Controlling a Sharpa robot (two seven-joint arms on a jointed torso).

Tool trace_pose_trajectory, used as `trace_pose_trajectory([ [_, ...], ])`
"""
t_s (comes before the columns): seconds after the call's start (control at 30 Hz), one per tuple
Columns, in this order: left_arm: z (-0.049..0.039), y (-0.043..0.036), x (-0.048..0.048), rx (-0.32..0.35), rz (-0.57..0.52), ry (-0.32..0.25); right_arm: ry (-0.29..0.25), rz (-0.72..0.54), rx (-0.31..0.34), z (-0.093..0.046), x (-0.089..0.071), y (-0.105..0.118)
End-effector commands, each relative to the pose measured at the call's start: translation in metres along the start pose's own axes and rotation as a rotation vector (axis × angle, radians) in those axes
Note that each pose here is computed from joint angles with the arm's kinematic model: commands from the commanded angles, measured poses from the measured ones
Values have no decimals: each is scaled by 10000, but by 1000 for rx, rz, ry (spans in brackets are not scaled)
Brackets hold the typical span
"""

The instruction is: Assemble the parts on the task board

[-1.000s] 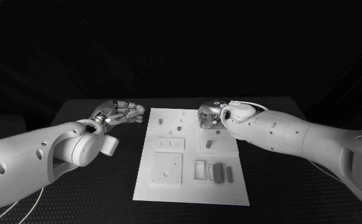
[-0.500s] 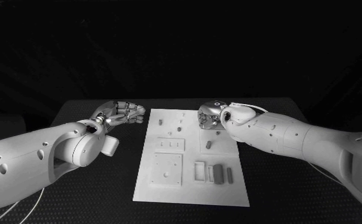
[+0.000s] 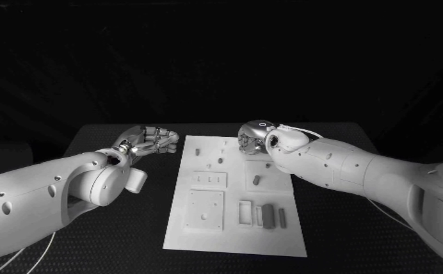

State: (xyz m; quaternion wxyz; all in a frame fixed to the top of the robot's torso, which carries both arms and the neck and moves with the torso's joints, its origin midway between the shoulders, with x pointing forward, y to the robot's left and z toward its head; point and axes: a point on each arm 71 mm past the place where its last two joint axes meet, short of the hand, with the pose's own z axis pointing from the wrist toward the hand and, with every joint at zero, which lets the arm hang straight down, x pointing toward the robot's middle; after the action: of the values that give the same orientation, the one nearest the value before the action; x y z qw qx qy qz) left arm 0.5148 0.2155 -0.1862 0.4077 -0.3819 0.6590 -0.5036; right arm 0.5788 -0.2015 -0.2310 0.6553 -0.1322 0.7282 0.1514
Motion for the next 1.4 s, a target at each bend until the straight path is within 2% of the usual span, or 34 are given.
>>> trace_pose_trajectory([
  [0.03,11,-17,26,12,-6,14,-27,-10,13,49,-36,33],
  [0.47,21,-32,66,15,-7,22,-68,-48,-6,231,-113,290],
  [0.63,15,-44,67,17,-9,22,-87,-53,14,267,-158,332],
  [1.03,19,-71,93,23,-11,28,-104,-64,8,329,-187,404],
  [1.4,31,-80,109,24,-10,29,-97,-64,2,353,-181,444],
])
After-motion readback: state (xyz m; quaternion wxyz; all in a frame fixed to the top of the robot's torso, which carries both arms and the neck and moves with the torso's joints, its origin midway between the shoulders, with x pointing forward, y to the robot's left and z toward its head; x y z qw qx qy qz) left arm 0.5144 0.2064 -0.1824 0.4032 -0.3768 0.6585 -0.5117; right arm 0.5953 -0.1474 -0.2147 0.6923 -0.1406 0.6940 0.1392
